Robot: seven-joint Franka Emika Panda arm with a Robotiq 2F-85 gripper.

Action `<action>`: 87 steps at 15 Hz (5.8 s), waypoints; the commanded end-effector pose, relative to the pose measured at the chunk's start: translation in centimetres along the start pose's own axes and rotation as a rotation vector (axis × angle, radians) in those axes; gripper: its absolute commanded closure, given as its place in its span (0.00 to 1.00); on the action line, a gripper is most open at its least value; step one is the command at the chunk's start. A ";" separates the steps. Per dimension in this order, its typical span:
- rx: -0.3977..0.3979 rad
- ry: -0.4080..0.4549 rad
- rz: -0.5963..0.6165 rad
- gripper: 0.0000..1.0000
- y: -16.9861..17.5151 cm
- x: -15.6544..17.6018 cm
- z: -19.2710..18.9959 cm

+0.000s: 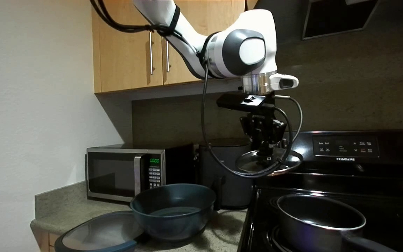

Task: Remove the lid from the bowl and put it on the pan

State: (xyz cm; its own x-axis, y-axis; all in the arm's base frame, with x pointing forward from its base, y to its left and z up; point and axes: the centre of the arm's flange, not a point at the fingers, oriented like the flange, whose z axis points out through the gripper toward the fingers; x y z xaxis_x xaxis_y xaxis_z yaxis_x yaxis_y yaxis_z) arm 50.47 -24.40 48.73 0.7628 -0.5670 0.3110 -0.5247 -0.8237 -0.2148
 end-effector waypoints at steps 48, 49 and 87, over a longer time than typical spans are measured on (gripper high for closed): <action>-0.171 -0.133 0.392 0.53 8.0 7.6 10.9; -0.172 -0.133 0.392 0.78 8.0 7.6 10.9; -0.133 -0.104 0.400 0.78 13.5 0.3 0.6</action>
State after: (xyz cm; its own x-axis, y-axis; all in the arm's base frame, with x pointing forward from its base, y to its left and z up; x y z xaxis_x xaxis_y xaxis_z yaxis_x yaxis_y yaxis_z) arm 44.69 -35.39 45.38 0.5337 -0.8278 0.1730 -0.8042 -0.5600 -0.1992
